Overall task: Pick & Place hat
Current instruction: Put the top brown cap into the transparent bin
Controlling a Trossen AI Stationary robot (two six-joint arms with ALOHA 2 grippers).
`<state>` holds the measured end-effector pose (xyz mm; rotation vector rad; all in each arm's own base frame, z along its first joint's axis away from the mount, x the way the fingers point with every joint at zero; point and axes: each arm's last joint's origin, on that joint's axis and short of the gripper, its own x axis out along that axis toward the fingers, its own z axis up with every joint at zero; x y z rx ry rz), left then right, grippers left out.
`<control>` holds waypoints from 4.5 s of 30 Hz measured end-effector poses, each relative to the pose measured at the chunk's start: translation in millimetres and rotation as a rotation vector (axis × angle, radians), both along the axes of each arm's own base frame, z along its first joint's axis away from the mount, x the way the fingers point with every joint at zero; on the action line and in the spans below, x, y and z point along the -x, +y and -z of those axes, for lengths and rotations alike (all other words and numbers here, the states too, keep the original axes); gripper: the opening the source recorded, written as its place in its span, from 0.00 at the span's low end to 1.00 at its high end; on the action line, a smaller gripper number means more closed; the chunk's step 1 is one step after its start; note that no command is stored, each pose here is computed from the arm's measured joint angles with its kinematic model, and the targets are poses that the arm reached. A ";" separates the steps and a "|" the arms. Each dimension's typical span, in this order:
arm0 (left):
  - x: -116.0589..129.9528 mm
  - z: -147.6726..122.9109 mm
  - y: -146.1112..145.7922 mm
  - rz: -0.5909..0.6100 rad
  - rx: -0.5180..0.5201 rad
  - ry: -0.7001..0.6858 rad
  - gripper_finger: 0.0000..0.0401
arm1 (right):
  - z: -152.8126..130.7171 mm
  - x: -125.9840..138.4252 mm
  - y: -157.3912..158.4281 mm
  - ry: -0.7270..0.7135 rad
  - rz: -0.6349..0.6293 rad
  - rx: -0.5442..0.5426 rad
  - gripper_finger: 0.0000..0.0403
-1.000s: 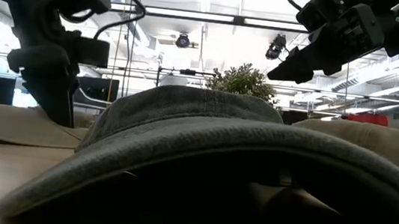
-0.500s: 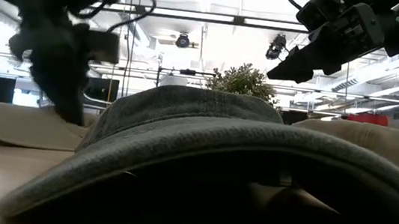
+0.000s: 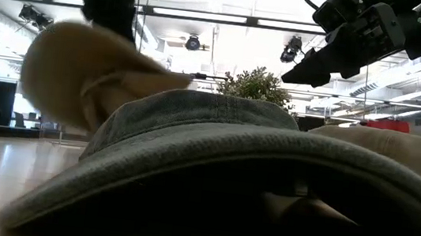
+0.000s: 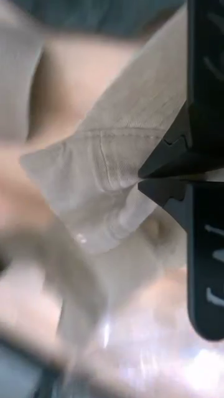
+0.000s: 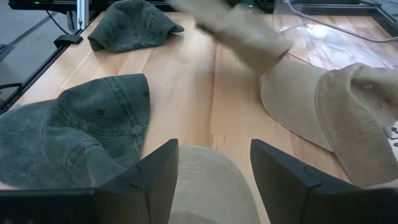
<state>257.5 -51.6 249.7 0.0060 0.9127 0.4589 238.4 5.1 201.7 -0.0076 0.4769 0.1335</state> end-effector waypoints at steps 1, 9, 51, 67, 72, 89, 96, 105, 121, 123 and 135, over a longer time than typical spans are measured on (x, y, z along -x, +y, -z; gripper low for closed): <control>-0.1 -8.6 1.9 -0.031 -0.041 -0.003 0.02 | 0.0 0.0 0.0 0.000 0.000 0.000 0.51; 1.0 -78.9 25.3 -0.195 -0.340 -0.037 0.01 | 0.1 0.1 0.0 0.000 0.000 0.000 0.51; 49.2 72.7 135.2 0.023 -0.428 0.729 0.15 | -0.5 -0.3 -0.1 -0.017 -0.035 0.069 0.51; -20.9 -16.8 103.7 0.175 -0.064 0.008 0.48 | -1.6 -0.8 0.0 -0.030 -0.034 0.068 0.51; -36.2 11.8 90.8 0.307 -0.137 0.048 0.48 | -1.7 -0.9 -0.1 -0.031 -0.034 0.068 0.51; -51.1 61.2 148.1 0.286 -0.010 0.067 0.49 | 0.3 0.1 0.0 0.008 0.024 -0.045 0.51; -58.7 82.2 159.2 0.305 -0.030 0.101 0.47 | 0.4 0.2 -0.1 0.006 0.014 -0.024 0.51; -57.9 74.9 148.9 0.332 -0.042 0.101 0.04 | 2.9 1.6 0.0 0.039 0.025 -0.045 0.51; 57.9 -58.8 80.3 0.296 -0.406 0.080 0.01 | 3.5 1.9 -0.1 0.044 0.017 -0.029 0.51; 73.1 -60.9 86.4 0.228 -0.438 0.149 0.01 | 3.1 1.7 0.0 0.036 0.008 -0.014 0.51; 98.3 0.8 128.8 0.022 -0.335 0.463 0.01 | 2.7 1.4 -0.1 0.029 0.001 0.000 0.51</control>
